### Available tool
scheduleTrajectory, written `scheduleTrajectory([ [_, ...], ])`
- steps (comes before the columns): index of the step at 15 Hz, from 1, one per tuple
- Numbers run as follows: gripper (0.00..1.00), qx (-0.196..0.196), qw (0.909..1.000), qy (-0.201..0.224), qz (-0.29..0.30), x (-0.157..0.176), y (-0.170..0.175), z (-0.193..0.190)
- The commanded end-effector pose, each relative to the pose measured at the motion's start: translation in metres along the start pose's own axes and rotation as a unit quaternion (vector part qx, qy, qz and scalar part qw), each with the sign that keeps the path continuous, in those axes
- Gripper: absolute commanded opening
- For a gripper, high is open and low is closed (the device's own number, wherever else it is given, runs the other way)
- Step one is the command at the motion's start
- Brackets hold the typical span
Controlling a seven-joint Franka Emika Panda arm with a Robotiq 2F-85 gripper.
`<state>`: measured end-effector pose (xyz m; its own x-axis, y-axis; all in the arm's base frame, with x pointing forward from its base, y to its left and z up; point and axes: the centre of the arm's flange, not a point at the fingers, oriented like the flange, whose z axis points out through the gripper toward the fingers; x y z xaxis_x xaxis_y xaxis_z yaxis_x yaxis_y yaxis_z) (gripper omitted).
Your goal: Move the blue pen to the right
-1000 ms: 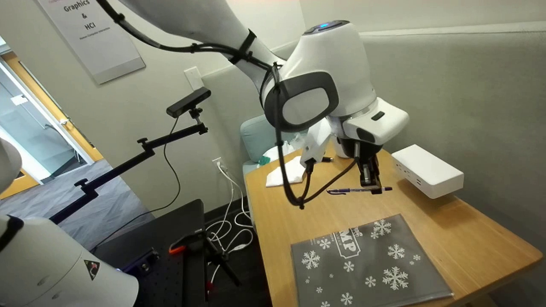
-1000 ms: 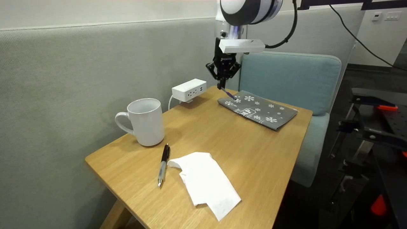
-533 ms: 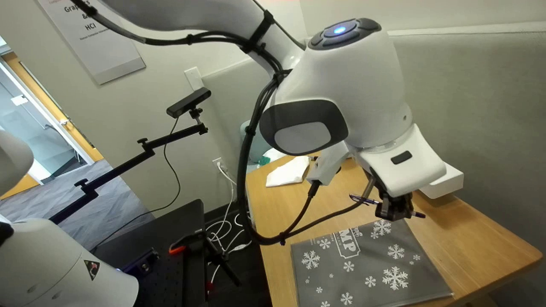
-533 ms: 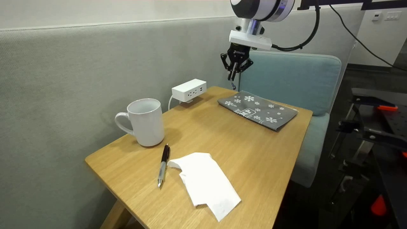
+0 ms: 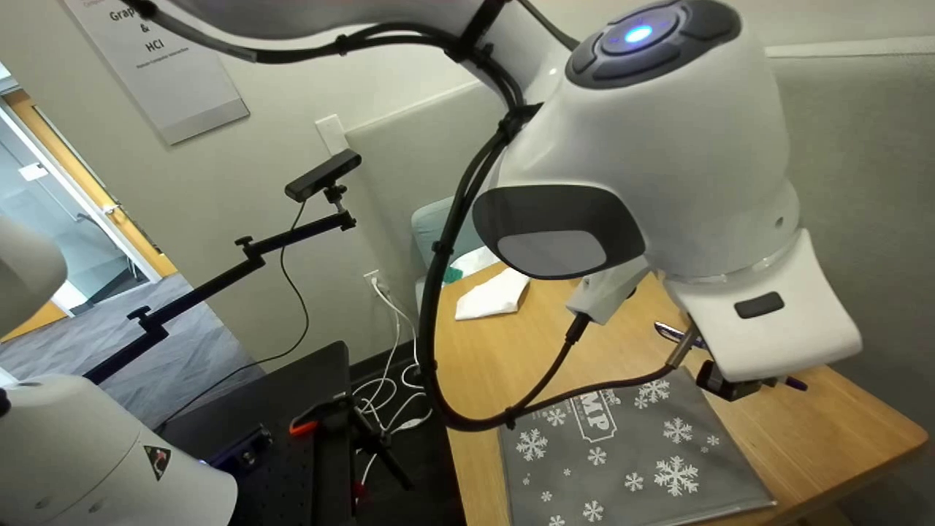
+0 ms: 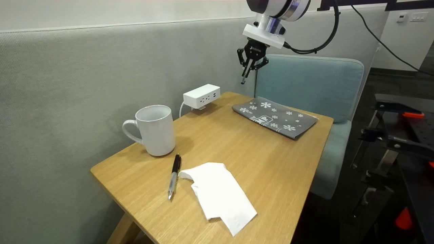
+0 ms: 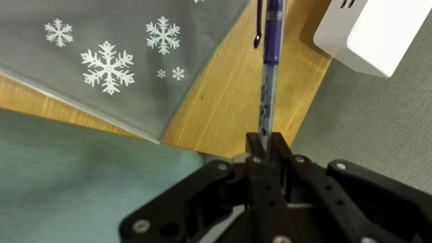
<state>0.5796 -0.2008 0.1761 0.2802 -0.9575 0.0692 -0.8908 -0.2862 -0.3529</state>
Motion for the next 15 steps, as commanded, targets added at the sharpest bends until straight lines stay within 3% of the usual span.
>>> scheduleTrajectory([
  [1,0.11,0.000,1.0000,0.000,-0.001,-0.001,-0.001,0.001],
  [2,0.03,0.000,1.0000,-0.001,-0.002,-0.002,-0.001,0.002],
  [9,0.03,0.000,0.9995,0.012,0.031,0.039,-0.007,0.035],
  [15,0.03,0.012,0.9996,-0.001,0.024,0.047,-0.017,0.079],
])
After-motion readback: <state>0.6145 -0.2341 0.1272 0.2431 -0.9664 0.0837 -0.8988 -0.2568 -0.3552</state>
